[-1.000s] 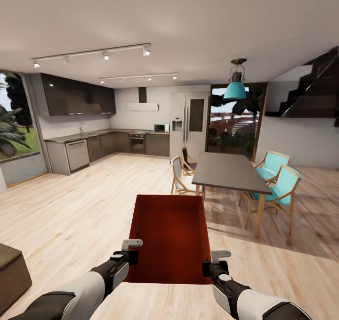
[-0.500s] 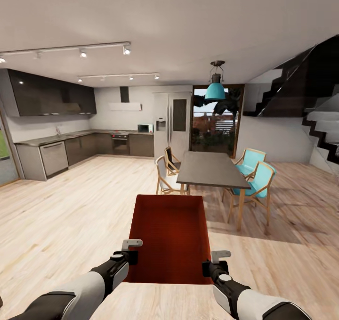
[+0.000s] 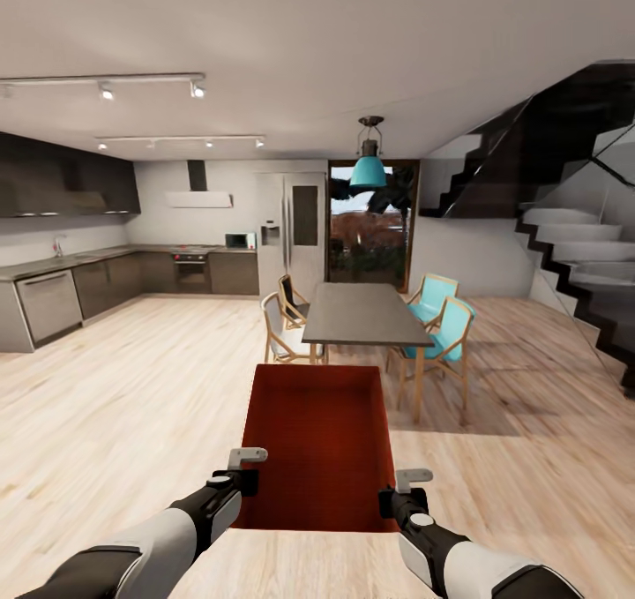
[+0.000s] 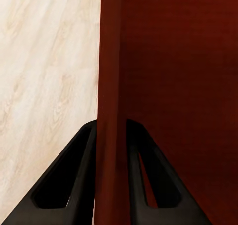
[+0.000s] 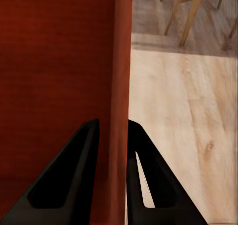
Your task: Move the two storage containers from the living room to the garage. In the garage, place one container on the floor and stack the other container on top of it (either order is fine).
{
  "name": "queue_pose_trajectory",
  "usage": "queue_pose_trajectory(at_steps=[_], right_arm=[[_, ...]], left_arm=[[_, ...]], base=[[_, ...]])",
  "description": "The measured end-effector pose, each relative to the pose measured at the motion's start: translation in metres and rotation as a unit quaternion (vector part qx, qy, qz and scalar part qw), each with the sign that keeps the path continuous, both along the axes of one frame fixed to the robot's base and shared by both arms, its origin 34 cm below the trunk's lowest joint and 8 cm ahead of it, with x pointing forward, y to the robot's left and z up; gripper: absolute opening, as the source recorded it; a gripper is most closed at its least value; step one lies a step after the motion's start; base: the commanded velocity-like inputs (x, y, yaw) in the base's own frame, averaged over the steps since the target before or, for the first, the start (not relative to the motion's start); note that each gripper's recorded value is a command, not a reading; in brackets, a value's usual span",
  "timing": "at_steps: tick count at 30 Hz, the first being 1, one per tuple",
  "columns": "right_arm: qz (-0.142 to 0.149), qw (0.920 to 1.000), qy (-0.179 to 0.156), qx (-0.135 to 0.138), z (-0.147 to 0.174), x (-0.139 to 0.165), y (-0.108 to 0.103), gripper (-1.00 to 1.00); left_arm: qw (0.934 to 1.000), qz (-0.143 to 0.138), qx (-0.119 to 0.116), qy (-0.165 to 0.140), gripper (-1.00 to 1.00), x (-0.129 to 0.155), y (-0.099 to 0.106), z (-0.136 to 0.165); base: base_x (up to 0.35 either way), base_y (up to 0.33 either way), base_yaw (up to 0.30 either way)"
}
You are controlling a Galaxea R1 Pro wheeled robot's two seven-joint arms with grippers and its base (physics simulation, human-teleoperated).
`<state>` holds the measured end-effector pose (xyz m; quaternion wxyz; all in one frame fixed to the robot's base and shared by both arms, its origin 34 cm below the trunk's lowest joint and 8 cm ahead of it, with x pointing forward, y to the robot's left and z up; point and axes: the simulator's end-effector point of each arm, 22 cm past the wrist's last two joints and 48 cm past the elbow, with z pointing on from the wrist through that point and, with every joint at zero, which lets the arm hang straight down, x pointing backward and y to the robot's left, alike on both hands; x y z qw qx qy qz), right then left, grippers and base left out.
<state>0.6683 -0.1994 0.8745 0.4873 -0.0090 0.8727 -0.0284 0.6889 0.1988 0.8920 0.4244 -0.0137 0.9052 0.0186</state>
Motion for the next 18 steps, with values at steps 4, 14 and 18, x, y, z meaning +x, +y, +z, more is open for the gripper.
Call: queue_pose_trajectory(at_steps=[4,14,18], right_arm=[[0.000,1.0000,0.000,0.000,-0.0001,-0.0001,0.0000,-1.00],[0.000,1.0000,0.000,0.000,-0.0001,-0.0001,0.0000,-1.00],[0.000,1.0000,0.000,0.000,-0.0001,-0.0001,0.0000,-1.00]], left_arm=[[1.0000,0.000,0.000,0.000,-1.00,0.0000,0.0000,0.0000],[1.0000,0.000,0.000,0.000,-1.00,0.0000,0.0000,0.0000],[1.0000,0.000,0.000,0.000,-1.00,0.0000,-0.0001,0.0000]], base=[[0.000,0.000,-0.247],[0.000,0.000,-0.247],[0.000,0.000,-0.247]])
